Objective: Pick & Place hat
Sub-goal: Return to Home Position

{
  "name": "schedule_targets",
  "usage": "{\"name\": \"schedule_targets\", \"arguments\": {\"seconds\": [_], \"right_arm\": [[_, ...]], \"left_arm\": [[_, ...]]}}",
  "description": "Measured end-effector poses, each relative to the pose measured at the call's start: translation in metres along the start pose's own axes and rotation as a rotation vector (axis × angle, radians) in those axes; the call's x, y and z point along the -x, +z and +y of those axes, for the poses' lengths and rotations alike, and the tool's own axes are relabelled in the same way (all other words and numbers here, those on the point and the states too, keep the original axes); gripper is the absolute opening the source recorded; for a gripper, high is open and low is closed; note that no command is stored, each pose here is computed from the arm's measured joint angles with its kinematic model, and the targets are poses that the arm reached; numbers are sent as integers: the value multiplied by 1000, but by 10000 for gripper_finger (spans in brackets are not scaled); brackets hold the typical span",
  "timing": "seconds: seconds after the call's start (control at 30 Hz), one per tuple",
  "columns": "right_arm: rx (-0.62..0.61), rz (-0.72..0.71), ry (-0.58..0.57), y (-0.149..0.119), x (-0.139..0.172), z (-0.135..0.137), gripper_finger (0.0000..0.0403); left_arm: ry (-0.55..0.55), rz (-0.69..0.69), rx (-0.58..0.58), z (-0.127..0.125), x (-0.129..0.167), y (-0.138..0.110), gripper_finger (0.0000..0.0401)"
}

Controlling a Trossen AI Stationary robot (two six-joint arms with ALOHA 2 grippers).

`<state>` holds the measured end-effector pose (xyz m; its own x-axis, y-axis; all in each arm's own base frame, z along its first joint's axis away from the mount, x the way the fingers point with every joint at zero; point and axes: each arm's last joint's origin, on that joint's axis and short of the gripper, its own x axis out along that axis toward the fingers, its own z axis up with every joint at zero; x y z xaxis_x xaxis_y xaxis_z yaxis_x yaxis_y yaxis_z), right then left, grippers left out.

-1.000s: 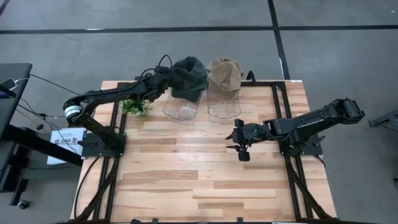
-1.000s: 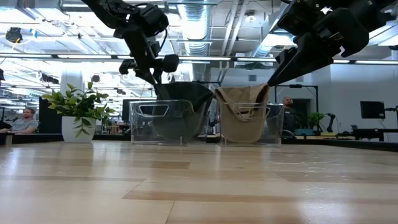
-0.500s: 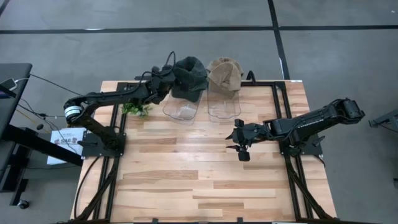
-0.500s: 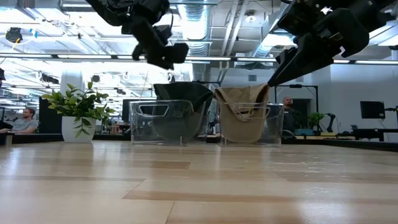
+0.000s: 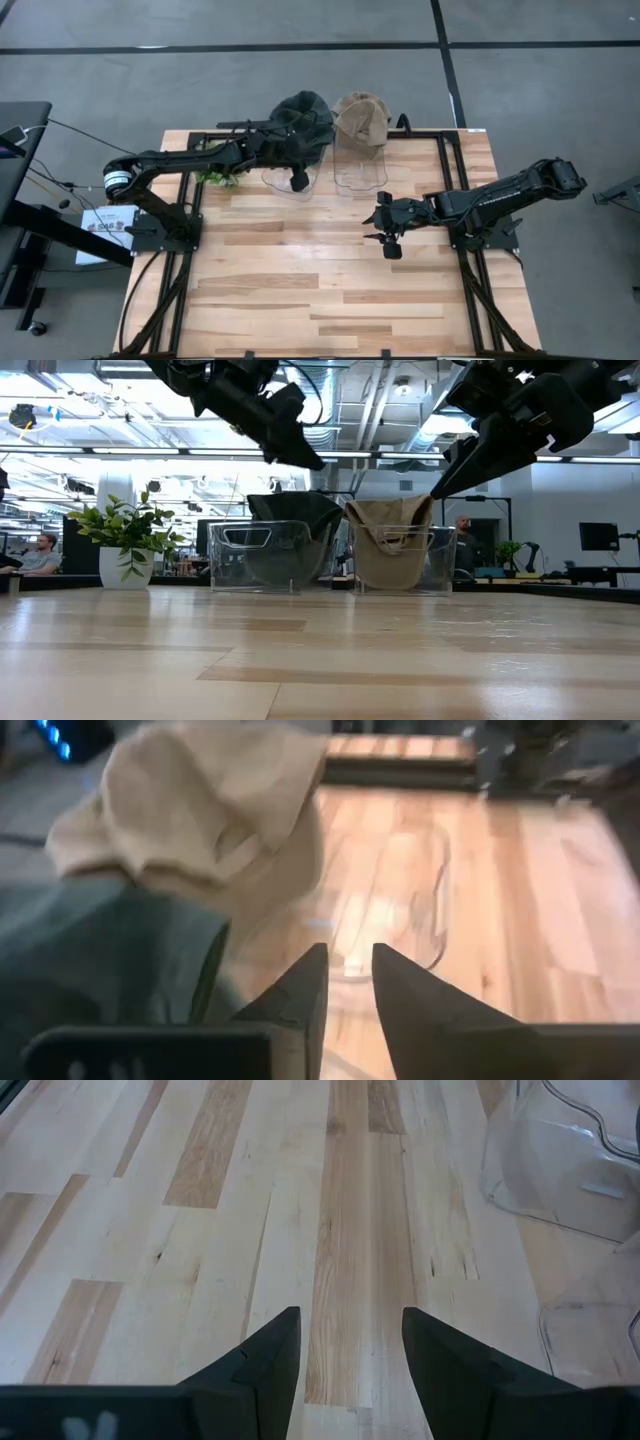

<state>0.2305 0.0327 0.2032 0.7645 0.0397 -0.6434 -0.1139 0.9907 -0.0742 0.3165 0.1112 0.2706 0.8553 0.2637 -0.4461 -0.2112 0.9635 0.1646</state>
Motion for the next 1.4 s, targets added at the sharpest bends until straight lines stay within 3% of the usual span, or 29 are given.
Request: {"name": "schedule_targets", "arguments": {"seconds": [0.2,0.37,0.53,0.67,1.0,1.17,1.4], "right_arm": [[0,0,0,0,0,0,168],[6,0,0,0,0,0,167],[19,-2,-3,0,0,0,168],[27,-5,-3,1,0,0,168],[31,-22,-23,2,0,-6,168],[31,-11,-22,1,0,-6,168],[37,-9,-21,1,0,-6,168]], "left_arm": [[6,68,152,25,2,-12,45],[-168,39,269,38,5,-16,8],[-242,25,326,51,9,-20,7],[-368,3,361,56,9,-22,7],[-580,10,422,69,-40,-29,7],[-566,-15,434,84,-50,-21,8],[-424,-58,426,104,-49,-18,8]]}}
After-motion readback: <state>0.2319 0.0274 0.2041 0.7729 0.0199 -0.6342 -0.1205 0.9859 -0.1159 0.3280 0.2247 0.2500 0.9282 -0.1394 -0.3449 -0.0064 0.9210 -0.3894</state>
